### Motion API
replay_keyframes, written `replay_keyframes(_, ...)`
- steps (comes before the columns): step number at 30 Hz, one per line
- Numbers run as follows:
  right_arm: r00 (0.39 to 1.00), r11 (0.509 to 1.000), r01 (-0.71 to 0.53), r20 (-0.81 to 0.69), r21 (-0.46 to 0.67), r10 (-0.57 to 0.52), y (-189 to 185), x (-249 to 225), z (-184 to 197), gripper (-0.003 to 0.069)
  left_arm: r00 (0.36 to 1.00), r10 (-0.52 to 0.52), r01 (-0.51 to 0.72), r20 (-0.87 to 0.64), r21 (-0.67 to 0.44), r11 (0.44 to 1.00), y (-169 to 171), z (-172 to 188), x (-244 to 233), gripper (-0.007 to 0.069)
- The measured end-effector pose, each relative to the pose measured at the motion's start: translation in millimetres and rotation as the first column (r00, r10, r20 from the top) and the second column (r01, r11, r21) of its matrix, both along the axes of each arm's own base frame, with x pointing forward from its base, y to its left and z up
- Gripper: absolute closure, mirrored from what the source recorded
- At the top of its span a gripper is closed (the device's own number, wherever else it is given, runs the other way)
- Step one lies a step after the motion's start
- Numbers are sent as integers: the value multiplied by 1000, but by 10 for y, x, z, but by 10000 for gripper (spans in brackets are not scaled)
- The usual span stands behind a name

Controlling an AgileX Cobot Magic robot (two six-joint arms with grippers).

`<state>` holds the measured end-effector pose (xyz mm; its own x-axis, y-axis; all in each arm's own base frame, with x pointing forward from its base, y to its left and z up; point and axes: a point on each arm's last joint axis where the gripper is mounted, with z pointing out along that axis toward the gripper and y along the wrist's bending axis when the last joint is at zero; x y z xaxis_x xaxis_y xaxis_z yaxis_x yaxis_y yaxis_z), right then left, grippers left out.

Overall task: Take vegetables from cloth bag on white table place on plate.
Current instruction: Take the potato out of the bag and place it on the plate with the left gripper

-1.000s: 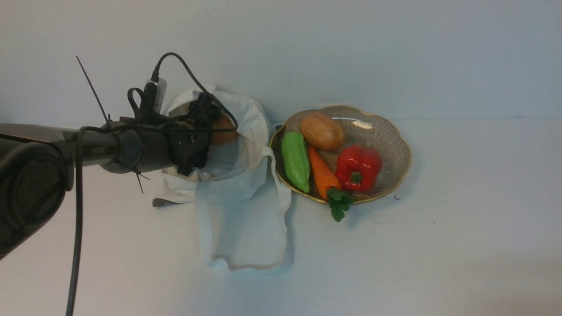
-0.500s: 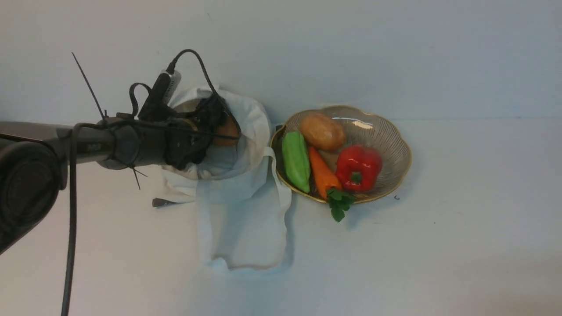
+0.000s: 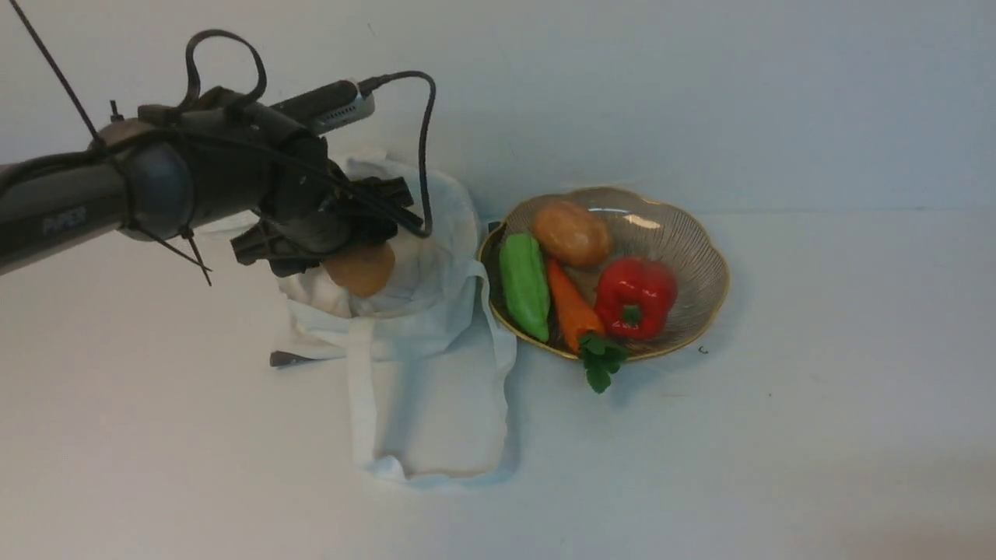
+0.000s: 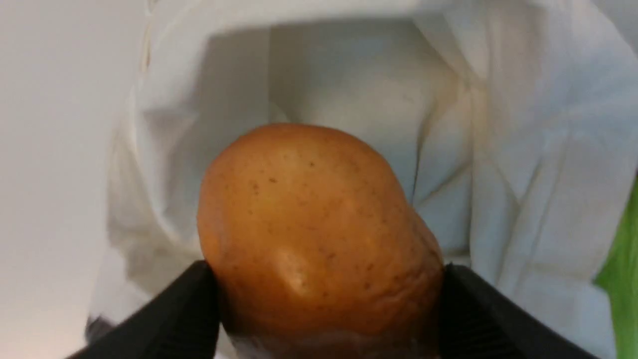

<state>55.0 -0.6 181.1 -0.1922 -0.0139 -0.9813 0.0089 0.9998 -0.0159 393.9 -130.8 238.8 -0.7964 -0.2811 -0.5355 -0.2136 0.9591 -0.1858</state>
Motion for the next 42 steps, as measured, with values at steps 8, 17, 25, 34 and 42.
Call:
replay_keyframes(8,1000,1000,0,0,0,0,0,0,0,674,910,-412,412,43,15,911,-600,645,-551,123)
replay_keyframes(17,1000,1000,0,0,0,0,0,0,0,674,801,-580,595,151,-90,799,-1208,817,-263,123)
replay_keyframes(25,1000,1000,0,0,-1,0,0,0,0,674,793,-597,606,120,-60,793,-1525,179,254,123)
replay_keyframes(34,1000,1000,0,0,-2,0,0,0,0,674,782,-616,614,101,52,788,-1534,-149,403,123)
replay_keyframes(42,1000,1000,0,0,-2,0,0,0,0,674,783,-608,606,131,56,793,-1588,-388,497,110)
